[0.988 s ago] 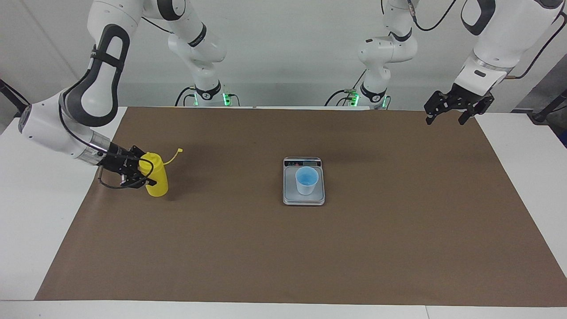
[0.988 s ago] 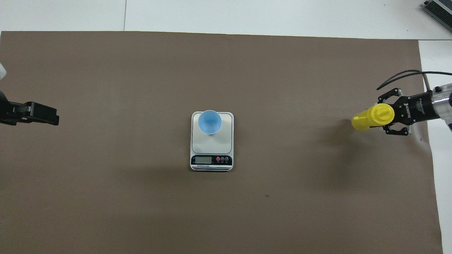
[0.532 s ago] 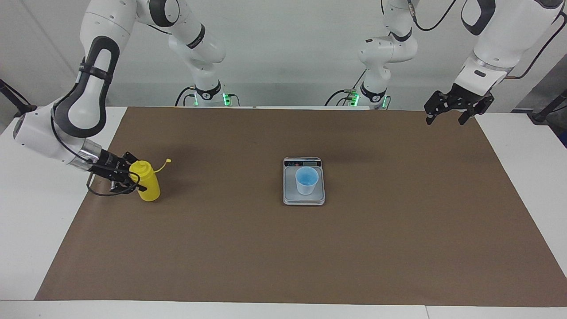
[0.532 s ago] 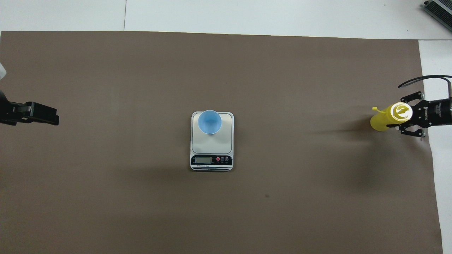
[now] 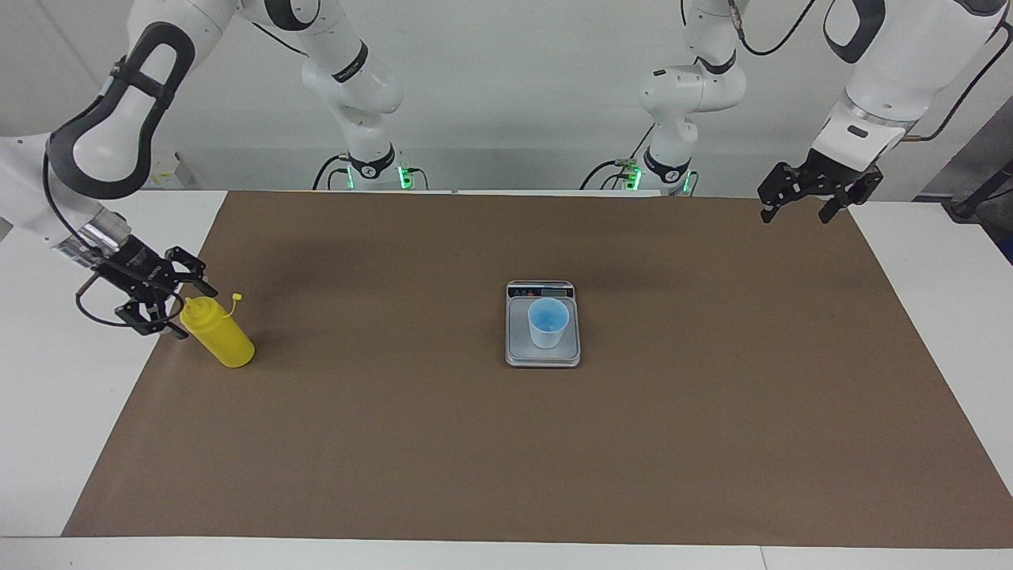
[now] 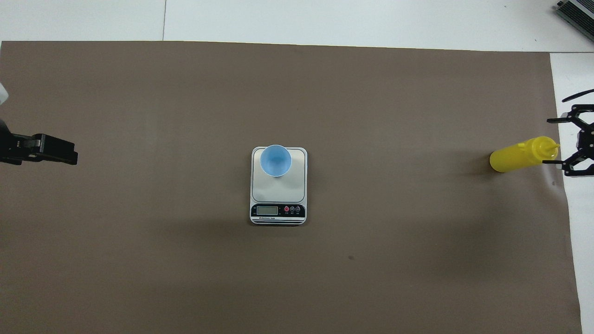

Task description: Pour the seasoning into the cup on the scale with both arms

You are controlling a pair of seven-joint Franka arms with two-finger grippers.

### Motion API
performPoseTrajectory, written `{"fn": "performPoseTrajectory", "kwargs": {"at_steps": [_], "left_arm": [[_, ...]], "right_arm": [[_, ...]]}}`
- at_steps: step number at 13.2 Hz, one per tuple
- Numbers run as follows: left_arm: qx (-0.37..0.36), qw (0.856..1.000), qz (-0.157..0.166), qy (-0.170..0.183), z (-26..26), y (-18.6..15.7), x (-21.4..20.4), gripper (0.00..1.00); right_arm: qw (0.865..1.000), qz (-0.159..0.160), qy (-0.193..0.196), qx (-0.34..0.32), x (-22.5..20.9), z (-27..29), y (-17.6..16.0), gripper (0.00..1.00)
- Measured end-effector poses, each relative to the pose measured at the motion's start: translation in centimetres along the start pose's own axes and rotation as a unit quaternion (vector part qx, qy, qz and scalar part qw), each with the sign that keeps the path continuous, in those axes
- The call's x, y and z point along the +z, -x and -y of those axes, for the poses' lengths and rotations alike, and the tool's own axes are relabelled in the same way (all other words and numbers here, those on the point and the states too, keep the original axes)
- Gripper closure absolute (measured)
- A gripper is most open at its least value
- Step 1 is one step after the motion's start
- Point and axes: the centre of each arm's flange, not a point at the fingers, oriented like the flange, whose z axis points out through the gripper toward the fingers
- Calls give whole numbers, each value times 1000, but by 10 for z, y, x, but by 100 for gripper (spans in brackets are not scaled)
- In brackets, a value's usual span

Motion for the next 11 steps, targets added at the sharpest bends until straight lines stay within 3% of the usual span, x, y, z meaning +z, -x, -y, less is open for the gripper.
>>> {"fn": "performPoseTrajectory", "kwargs": {"at_steps": [3,6,8,11], "left_arm": [[0,1000,0,0,0,0,0,0],[0,1000,0,0,0,0,0,0],[0,1000,0,0,0,0,0,0],[0,1000,0,0,0,0,0,0]], "right_arm": [[999,-11,-11,-51,-27,-3,19,0],[985,-9,36,-167,-29,-14,46,0],[960,-12,81,-267,-18,-18,78,0],[898,-20,130,-419,10,-15,141,0]]}}
